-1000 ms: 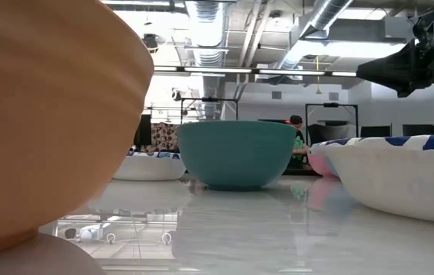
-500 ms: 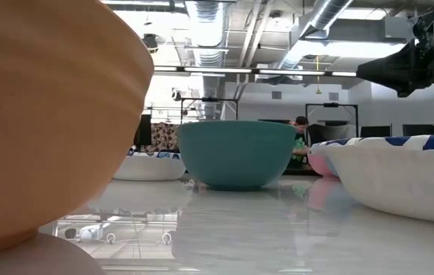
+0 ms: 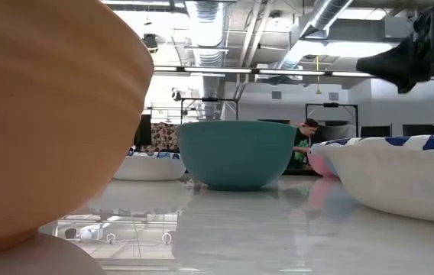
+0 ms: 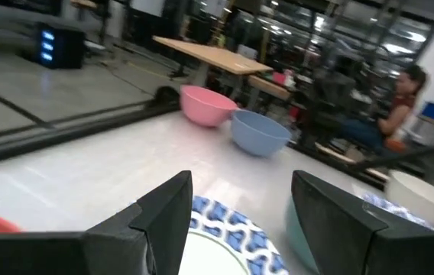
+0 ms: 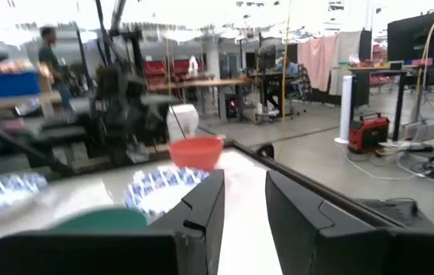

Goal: Nest bowls inside each other
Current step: Stack the bottom right blue patterned bowl on top of the other white bowl

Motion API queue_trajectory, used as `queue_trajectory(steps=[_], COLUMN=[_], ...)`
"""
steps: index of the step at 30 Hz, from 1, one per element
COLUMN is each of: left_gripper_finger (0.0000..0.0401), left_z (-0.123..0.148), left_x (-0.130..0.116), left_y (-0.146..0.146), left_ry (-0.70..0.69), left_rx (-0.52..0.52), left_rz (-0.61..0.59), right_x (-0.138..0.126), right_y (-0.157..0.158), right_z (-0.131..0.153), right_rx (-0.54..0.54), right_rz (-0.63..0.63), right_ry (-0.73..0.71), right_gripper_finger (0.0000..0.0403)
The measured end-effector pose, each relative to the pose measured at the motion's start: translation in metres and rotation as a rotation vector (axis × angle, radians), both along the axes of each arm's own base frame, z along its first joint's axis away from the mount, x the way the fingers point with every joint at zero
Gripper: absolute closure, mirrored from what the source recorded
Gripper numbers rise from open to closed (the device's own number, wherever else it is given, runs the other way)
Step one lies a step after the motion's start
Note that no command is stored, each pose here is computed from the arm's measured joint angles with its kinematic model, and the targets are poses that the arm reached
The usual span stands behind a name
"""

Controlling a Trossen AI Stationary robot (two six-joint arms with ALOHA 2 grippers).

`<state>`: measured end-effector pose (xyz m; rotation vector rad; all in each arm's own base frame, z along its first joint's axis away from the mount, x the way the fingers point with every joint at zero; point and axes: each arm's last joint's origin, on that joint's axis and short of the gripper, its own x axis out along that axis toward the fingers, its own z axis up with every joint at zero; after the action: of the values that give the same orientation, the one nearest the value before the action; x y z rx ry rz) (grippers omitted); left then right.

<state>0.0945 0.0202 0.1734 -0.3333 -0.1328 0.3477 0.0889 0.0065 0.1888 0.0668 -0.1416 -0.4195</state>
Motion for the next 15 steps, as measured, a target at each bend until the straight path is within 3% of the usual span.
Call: queue_trajectory(steps=[8, 15], left_gripper_finger=[0.0187, 0.0187], left_z=[0.023, 0.056], left_x=[-0.002, -0.001], left_y=[-0.003, -0.004], left_ry=[0.018, 0.066], left_rx=[-0.01, -0.003], left_rz=[-0.092, -0.15], right_x=[-0.009, -0.015], right_y=[-0.002, -0.004], right_z=[0.03, 0.046], right_rx=[-0.039, -0.111], right_rz=[-0.01, -0.033], right_ry=[-0.065, -0.072], right_gripper_finger=[0.0273, 0.0222])
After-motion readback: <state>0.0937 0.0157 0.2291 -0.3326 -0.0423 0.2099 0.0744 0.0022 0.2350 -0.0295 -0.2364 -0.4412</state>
